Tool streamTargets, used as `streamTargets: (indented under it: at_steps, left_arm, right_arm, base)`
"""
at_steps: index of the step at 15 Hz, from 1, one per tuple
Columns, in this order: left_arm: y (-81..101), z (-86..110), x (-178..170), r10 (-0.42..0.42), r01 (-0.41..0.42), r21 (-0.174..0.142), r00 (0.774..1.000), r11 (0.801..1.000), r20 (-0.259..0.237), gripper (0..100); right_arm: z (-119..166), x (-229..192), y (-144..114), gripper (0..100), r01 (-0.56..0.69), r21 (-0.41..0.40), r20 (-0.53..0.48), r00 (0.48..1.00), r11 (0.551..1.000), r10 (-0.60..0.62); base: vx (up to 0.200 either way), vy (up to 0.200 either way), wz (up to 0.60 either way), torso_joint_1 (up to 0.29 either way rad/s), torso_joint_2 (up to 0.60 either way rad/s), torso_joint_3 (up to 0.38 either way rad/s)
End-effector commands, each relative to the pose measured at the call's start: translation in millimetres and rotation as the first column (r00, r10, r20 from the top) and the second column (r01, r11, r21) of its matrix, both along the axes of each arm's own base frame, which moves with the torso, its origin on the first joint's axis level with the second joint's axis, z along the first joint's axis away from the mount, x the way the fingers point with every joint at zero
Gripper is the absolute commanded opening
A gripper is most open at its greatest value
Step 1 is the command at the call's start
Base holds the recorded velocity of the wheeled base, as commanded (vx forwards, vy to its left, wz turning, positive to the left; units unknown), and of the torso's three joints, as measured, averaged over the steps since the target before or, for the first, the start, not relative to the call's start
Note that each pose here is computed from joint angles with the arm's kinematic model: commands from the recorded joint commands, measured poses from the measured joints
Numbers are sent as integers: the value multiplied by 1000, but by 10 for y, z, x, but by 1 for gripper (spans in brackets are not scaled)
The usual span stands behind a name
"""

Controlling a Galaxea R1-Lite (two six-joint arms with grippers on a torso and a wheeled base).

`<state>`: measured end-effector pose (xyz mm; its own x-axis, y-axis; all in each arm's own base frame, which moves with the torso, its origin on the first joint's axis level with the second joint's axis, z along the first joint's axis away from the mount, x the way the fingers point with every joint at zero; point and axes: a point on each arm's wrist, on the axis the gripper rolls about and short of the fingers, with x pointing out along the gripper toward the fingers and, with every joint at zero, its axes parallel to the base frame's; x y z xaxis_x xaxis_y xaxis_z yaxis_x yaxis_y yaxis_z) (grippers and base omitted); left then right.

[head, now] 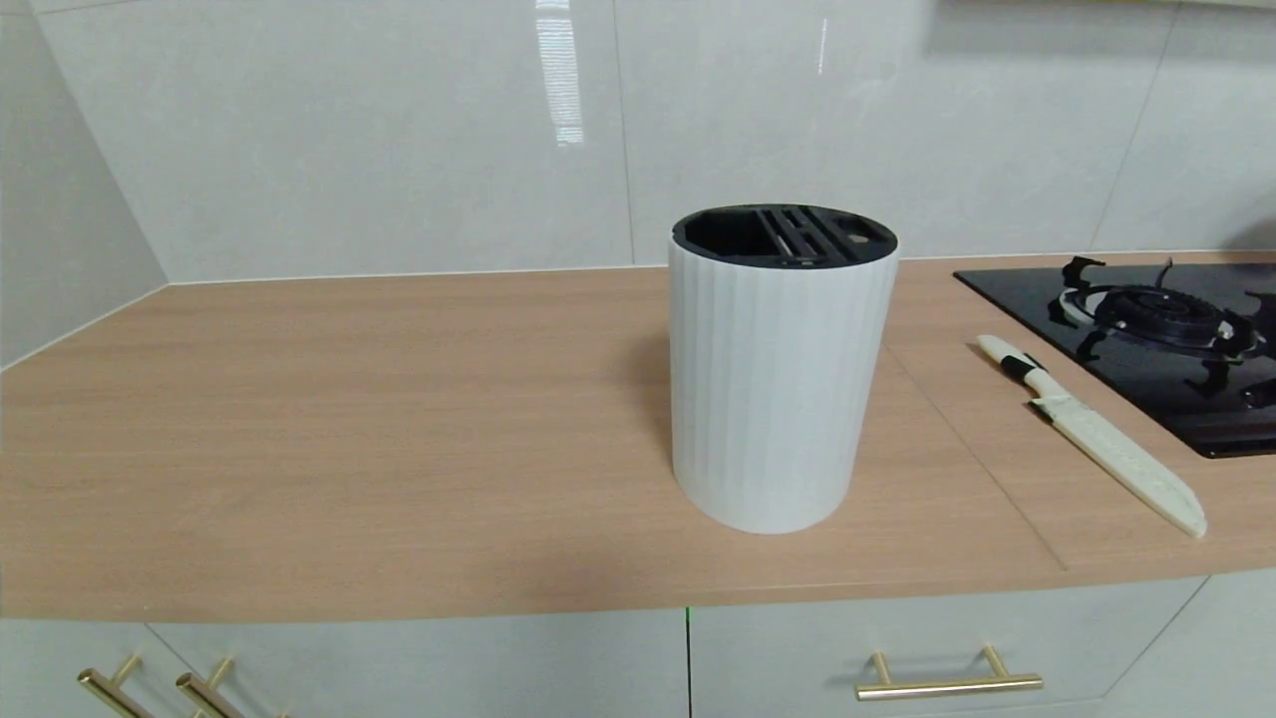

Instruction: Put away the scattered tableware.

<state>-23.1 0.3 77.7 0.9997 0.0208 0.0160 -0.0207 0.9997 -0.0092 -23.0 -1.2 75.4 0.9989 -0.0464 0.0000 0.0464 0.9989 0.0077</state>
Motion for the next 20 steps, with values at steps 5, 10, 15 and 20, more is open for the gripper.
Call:
streamTargets:
  at_steps: [5, 10, 15, 20]
  left_arm:
    - [0, -5, 1, 1, -1, 0, 1000, 1000, -2, 100]
    - [0, -1, 0, 1, -1, 0, 1000, 1000, -1, 100]
    - [0, -1, 0, 1, -1, 0, 1000, 1000, -1, 100]
    - [0, -1, 0, 1, -1, 0, 1000, 1000, -1, 100]
  right_arm:
    - [-1, 1, 0, 100, 0, 0, -2, 1000, 1000, 0]
    - [4, 0, 0, 100, -2, 0, 0, 1000, 1000, 2]
    - [4, 0, 0, 100, 0, 0, 0, 1000, 1000, 0]
    - [4, 0, 0, 100, -2, 0, 0, 1000, 1000, 2]
  base:
    - [0, 0, 0, 174, -485, -306]
    - [0, 0, 0, 207, -504, -307]
    - [0, 0, 0, 232, -544, -313]
    - [0, 0, 0, 268, -597, -331]
